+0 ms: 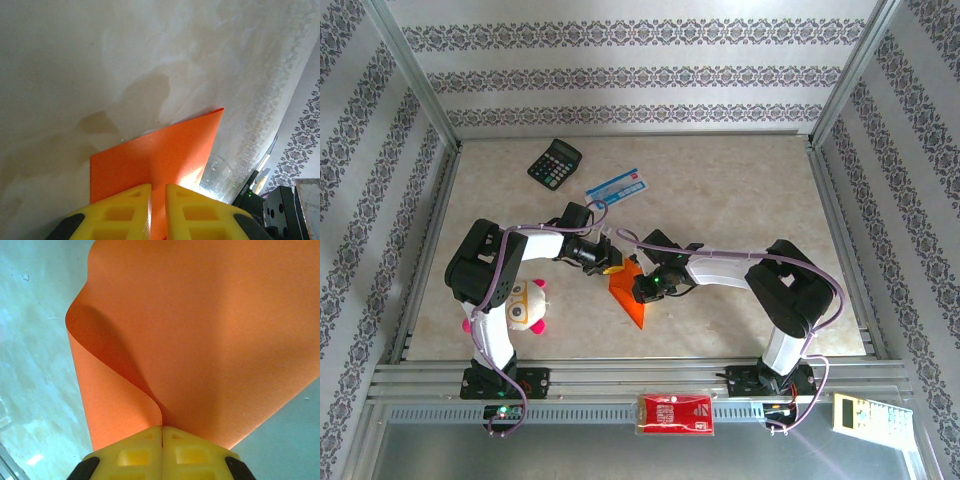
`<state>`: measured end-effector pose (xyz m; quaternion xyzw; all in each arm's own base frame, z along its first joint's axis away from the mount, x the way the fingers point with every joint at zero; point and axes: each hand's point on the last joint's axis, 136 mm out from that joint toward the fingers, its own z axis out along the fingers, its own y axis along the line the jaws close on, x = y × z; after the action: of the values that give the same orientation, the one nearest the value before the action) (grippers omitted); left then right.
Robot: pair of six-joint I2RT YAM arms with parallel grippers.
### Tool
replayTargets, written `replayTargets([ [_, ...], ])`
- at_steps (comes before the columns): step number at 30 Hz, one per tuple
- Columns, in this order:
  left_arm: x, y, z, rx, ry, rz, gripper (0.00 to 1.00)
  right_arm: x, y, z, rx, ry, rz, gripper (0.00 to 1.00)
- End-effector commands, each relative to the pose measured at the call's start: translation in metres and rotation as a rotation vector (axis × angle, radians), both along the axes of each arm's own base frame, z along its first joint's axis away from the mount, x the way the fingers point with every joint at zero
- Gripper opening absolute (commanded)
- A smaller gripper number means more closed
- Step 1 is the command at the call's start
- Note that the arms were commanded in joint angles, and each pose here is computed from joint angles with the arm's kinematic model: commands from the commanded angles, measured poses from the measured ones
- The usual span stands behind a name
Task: Fold a paper plane with a square sheet of paper (pick it up from the middle)
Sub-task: Third fold the triangle at the center of the table.
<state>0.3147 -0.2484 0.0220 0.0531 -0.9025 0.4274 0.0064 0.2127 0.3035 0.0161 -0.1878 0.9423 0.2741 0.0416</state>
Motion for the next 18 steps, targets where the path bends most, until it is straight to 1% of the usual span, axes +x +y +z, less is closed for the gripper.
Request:
replayTargets([
  [1,-0.0140,0.0044,-0.0330,0.084,0.046,-0.016,0.17,0.0025,-0.0025,0.0093,0.012,-0.015,0.007,0.04],
  [18,-0.0144,0.0046,-0.0331,0.084,0.048,-0.016,0.17,0.0081,-0.0018,0.0122,0.012,-0.024,0.005,0.04],
])
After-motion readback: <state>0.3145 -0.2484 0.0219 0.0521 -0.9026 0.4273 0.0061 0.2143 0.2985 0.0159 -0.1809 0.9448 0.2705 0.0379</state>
